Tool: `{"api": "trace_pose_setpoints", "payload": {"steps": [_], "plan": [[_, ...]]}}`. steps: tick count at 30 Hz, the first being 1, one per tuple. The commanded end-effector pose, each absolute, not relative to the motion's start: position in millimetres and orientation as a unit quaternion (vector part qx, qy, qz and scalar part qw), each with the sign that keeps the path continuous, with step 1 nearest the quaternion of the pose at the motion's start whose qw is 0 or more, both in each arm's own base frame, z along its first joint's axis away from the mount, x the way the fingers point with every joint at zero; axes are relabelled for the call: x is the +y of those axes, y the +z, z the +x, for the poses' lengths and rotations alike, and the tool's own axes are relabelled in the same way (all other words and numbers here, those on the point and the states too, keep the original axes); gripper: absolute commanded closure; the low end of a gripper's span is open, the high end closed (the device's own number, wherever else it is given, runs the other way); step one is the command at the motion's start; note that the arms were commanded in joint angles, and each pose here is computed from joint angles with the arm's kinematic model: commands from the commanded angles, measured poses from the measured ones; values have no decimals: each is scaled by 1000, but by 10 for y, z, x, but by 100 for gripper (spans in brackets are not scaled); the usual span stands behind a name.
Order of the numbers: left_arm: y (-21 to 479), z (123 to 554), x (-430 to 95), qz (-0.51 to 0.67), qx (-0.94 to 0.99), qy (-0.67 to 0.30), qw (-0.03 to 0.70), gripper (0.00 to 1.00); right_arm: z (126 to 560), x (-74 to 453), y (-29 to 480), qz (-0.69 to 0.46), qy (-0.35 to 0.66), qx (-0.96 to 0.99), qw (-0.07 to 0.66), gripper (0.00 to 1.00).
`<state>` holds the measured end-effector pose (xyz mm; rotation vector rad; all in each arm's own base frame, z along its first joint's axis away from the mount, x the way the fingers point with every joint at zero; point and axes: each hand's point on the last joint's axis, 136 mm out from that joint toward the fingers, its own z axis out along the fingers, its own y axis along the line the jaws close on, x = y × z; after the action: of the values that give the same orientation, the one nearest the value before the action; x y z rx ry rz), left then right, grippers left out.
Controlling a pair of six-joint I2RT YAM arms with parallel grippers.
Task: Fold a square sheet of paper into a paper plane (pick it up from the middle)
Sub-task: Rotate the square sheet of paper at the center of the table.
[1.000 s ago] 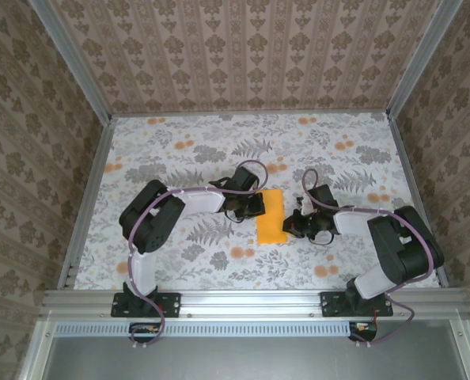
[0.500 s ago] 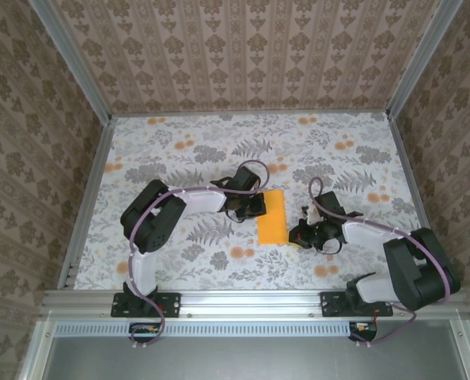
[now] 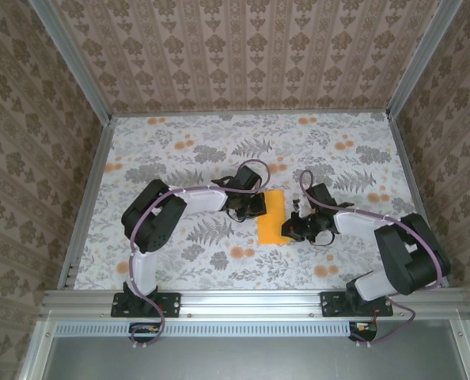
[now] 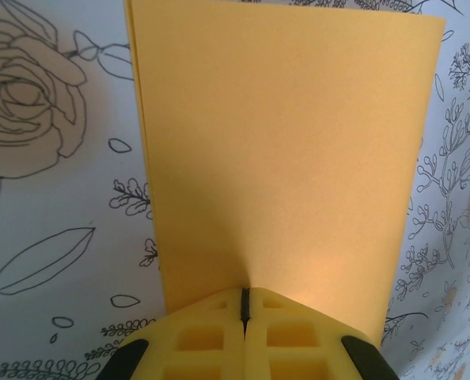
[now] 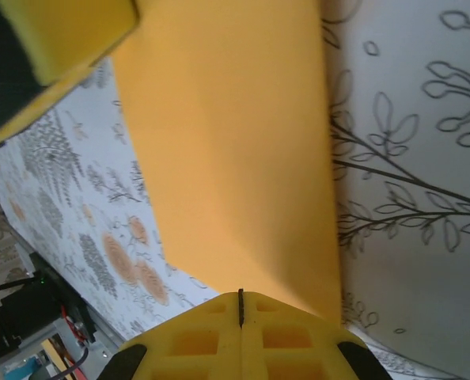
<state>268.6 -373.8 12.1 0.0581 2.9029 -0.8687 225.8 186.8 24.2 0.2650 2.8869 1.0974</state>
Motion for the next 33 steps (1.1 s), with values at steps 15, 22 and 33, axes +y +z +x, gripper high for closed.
{"api": "trace_pose_setpoints", "payload": {"steps": [15, 22, 33], "plan": [[-445, 2273, -3140, 36, 990, -136, -21, 100, 1834, 1686, -156, 111, 295, 949, -35, 100], [515, 2799, -3155, 6, 969, -230, 90, 72, 2103, 1939, -72, 151, 304, 941, 18, 100], [965, 2620, -2117, -80, 959, -209, 174, 53, 2649, 2744, 82, 167, 289, 939, 87, 100]]}}
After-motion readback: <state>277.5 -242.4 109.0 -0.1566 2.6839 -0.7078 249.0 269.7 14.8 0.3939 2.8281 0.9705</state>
